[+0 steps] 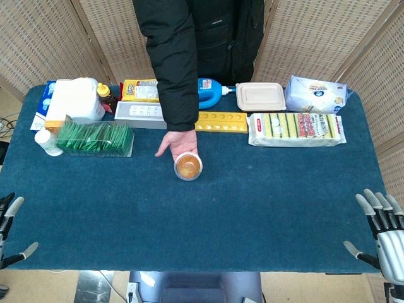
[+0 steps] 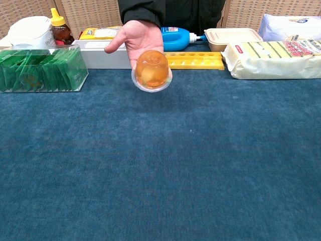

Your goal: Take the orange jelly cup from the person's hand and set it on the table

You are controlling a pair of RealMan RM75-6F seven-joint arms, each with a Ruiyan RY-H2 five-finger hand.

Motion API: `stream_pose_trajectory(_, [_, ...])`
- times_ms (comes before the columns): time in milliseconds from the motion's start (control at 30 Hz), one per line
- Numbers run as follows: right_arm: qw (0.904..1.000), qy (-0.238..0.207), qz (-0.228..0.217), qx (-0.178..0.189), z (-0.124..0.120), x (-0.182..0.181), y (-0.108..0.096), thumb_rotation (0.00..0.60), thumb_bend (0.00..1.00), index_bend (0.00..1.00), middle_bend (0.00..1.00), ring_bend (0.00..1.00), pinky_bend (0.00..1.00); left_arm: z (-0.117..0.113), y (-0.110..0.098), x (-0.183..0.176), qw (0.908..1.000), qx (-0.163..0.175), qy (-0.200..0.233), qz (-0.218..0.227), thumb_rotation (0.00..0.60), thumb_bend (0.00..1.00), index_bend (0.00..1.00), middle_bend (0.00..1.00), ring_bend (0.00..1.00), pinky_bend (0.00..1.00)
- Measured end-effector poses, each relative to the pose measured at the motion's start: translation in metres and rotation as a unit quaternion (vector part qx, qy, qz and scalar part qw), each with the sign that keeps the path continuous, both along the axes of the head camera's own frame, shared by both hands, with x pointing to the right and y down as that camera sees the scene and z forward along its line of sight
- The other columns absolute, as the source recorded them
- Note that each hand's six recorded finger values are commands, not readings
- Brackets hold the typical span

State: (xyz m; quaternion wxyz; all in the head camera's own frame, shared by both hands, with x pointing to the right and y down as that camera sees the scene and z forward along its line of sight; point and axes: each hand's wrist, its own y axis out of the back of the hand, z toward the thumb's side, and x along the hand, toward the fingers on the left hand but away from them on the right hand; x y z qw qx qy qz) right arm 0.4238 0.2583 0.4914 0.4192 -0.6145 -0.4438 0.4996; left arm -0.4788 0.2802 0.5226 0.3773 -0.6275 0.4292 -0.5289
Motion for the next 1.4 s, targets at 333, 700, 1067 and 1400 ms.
stream_pose_trajectory(333, [1.0,-0.006,0.002,-0.001,0.0,0.002,-0.002,0.6,0.07,0.0,0.0,0.02,0.0,-0.005,-0.005,-0.002,0.9998,0.003,0.016,-0.014,0.6,0.05,0.0,0.0,0.0,0.02])
stream_pose_trajectory(700, [0.9999,-0.009,0.006,-0.002,-0.001,0.003,-0.002,0.6,0.07,0.0,0.0,0.02,0.0,-0.015,-0.045,0.073,0.9954,0.006,0.065,0.07,0.6,0.08,0.0,0.0,0.0,0.02])
stream_pose_trajectory(1067, [0.9992,-0.022,0.03,-0.012,0.002,0.018,-0.008,0.6,0.07,0.0,0.0,0.02,0.0,0.017,-0.117,0.218,0.979,-0.017,0.025,0.202,0.6,0.08,0.0,0.0,0.0,0.09])
stream_pose_trajectory(1400, [0.9985,-0.028,0.042,-0.02,0.005,0.025,-0.012,0.6,0.07,0.0,0.0,0.02,0.0,0.057,-0.149,0.338,0.9703,-0.039,0.063,0.23,0.6,0.09,0.0,0.0,0.0,0.1])
